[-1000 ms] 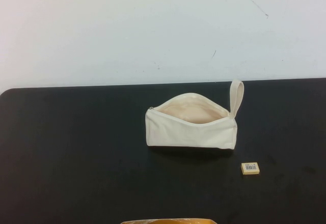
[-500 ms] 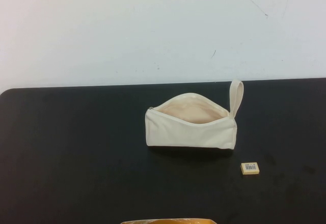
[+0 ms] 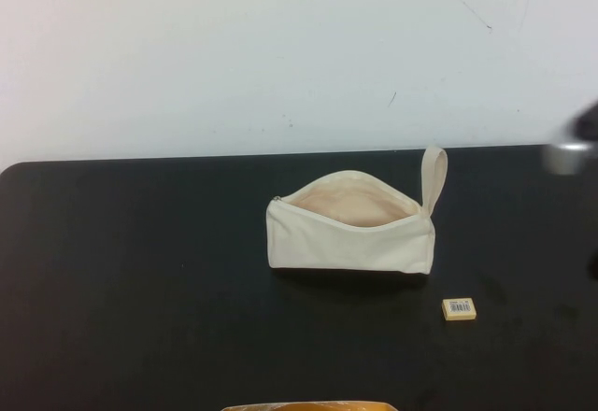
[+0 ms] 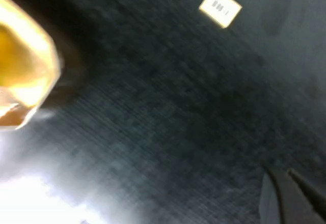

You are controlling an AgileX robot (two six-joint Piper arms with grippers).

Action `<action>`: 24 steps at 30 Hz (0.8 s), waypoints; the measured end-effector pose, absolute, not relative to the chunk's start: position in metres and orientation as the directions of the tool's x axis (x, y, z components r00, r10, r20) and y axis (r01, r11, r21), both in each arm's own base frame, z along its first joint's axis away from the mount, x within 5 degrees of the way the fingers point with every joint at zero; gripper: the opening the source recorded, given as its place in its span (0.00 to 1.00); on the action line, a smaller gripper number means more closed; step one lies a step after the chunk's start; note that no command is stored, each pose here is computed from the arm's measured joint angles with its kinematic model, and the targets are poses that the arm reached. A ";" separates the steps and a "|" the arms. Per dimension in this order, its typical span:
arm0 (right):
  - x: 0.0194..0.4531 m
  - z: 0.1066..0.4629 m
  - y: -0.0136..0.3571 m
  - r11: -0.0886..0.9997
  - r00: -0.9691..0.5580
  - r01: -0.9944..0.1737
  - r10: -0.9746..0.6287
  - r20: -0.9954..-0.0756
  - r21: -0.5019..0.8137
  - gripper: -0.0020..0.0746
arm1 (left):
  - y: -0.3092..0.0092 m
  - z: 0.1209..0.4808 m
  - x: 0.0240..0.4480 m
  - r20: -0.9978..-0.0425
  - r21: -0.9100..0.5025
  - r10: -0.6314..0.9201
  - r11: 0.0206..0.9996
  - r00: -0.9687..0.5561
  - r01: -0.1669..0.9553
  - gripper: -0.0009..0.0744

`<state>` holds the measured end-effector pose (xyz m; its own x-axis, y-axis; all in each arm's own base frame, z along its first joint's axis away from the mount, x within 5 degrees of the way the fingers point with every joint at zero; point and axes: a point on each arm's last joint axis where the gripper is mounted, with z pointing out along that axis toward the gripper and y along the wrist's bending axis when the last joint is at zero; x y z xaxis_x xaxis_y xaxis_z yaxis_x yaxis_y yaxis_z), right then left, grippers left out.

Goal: Put eraser into pencil case
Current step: Pick up the eraser from the table

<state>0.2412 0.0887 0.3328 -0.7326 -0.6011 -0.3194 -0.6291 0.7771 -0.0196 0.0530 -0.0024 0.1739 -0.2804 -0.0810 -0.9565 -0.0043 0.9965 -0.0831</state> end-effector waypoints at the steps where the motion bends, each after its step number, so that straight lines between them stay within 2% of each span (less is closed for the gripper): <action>1: 0.249 0.330 0.096 0.779 -0.736 -0.625 -0.610 -0.293 -0.052 0.02 | -0.002 0.174 0.053 -0.956 -0.083 -0.081 0.997 -0.280 -0.004 0.01; 6: 0.278 0.308 0.129 0.827 -0.796 -0.544 -0.562 -0.222 -0.141 0.02 | -0.002 0.174 0.053 -0.956 -0.083 -0.081 0.997 -0.280 -0.004 0.01; 11: 0.300 0.272 0.149 0.876 -0.854 -0.471 -0.483 -0.195 -0.105 0.03 | -0.003 0.174 0.053 -0.956 -0.085 -0.083 0.996 -0.280 -0.004 0.01; 12: 0.304 0.262 0.153 0.881 -0.862 -0.464 -0.473 -0.185 -0.092 0.06 | -0.003 0.174 0.053 -0.956 -0.085 -0.083 0.996 -0.280 -0.004 0.01; 14: 0.309 0.250 0.158 0.889 -0.872 -0.454 -0.458 -0.171 -0.068 0.13 | -0.003 0.174 0.053 -0.956 -0.085 -0.083 0.996 -0.280 -0.004 0.01; 20: 0.326 0.216 0.175 0.923 -0.908 -0.384 -0.371 -0.193 0.031 0.60 | -0.003 0.174 0.053 -0.956 -0.085 -0.083 0.996 -0.280 -0.004 0.01; 22: 0.331 0.206 0.180 0.932 -0.916 -0.359 -0.341 -0.208 0.051 0.68 | -0.003 0.174 0.053 -0.956 -0.085 -0.083 0.996 -0.280 -0.004 0.01; 24: 0.335 0.196 0.182 0.936 -0.920 -0.348 -0.330 -0.209 0.053 0.72 | -0.003 0.174 0.053 -0.956 -0.085 -0.083 0.996 -0.280 -0.004 0.01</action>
<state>0.3351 0.1823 0.1959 -0.9204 -0.3305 -0.2090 -0.3481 0.9359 0.0532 0.0530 -0.0025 0.1739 -0.2804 -0.0826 -0.9563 -0.0041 0.9964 -0.0849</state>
